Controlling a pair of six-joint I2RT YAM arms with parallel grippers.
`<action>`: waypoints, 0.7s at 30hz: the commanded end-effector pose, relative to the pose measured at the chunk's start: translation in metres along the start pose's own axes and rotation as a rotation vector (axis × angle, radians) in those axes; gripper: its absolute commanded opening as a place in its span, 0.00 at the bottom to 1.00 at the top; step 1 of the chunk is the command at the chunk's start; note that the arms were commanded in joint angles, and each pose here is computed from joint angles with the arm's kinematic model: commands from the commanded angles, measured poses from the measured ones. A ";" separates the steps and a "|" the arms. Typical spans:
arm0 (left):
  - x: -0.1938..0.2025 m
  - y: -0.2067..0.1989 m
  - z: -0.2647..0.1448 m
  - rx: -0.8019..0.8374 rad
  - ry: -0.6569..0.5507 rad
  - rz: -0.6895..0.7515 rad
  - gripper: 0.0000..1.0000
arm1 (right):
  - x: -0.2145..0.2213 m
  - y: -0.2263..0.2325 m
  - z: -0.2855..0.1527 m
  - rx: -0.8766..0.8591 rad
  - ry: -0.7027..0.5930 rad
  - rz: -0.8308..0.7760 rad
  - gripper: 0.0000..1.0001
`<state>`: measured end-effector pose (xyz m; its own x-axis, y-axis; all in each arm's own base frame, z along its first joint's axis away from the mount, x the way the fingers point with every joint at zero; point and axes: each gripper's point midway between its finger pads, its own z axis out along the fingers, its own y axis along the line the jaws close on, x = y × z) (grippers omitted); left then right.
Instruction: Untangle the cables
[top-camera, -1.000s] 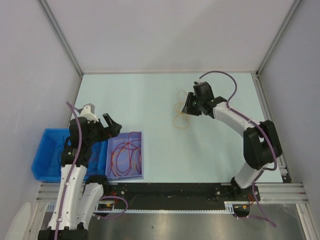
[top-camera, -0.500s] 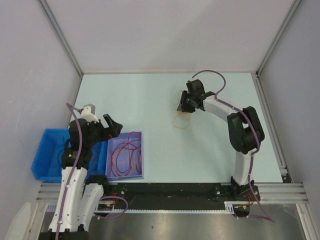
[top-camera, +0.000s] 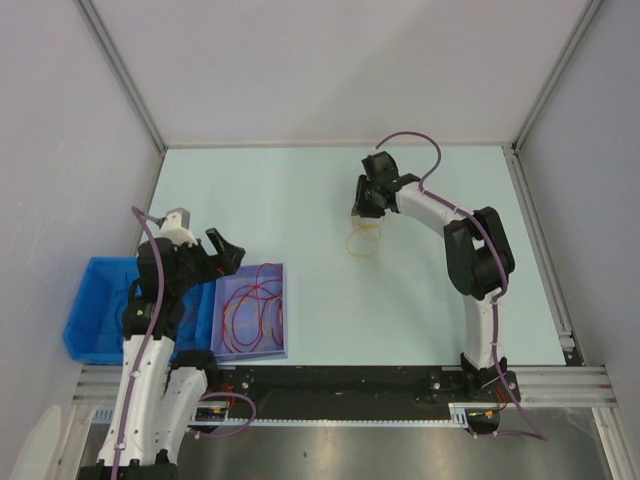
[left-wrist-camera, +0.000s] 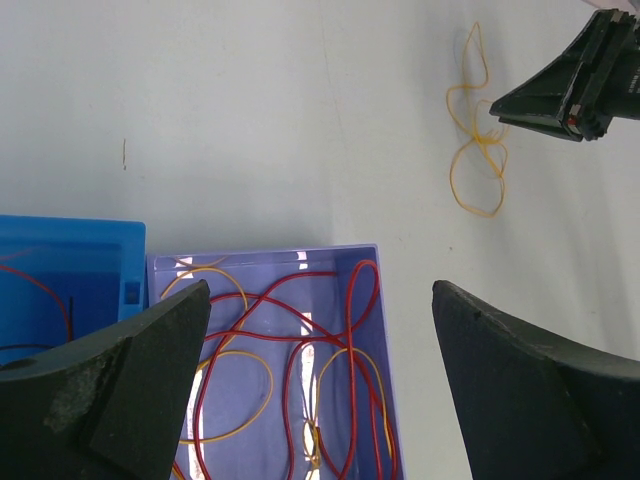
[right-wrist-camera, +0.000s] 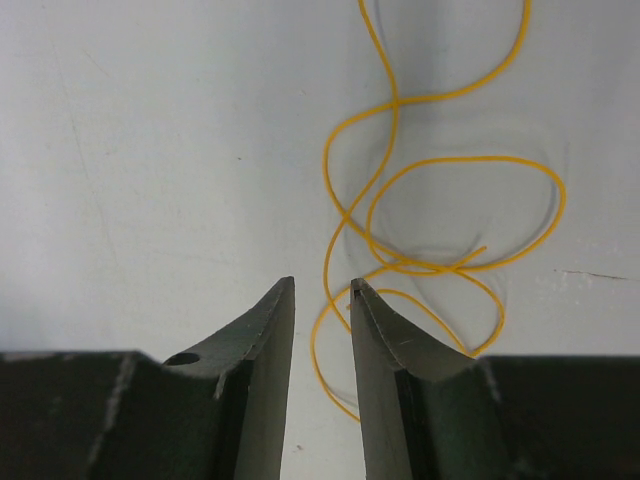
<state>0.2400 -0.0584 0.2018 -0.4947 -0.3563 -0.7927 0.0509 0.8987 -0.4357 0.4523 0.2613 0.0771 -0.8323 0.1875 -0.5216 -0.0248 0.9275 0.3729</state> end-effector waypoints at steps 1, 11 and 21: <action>-0.006 -0.005 0.001 0.036 -0.029 0.036 0.97 | -0.006 -0.012 0.004 0.080 -0.023 -0.016 0.34; -0.008 -0.002 0.000 0.025 -0.038 0.030 0.97 | 0.001 -0.018 0.020 0.100 0.003 -0.024 0.31; -0.010 0.001 -0.001 0.017 -0.048 0.025 0.96 | -0.009 -0.003 0.016 0.072 -0.028 -0.041 0.09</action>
<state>0.2411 -0.0537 0.2001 -0.4882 -0.3600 -0.7951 0.0389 0.9011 -0.4319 0.4523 0.2523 0.0415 -0.8574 0.1588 -0.4895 0.0135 0.9578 0.2872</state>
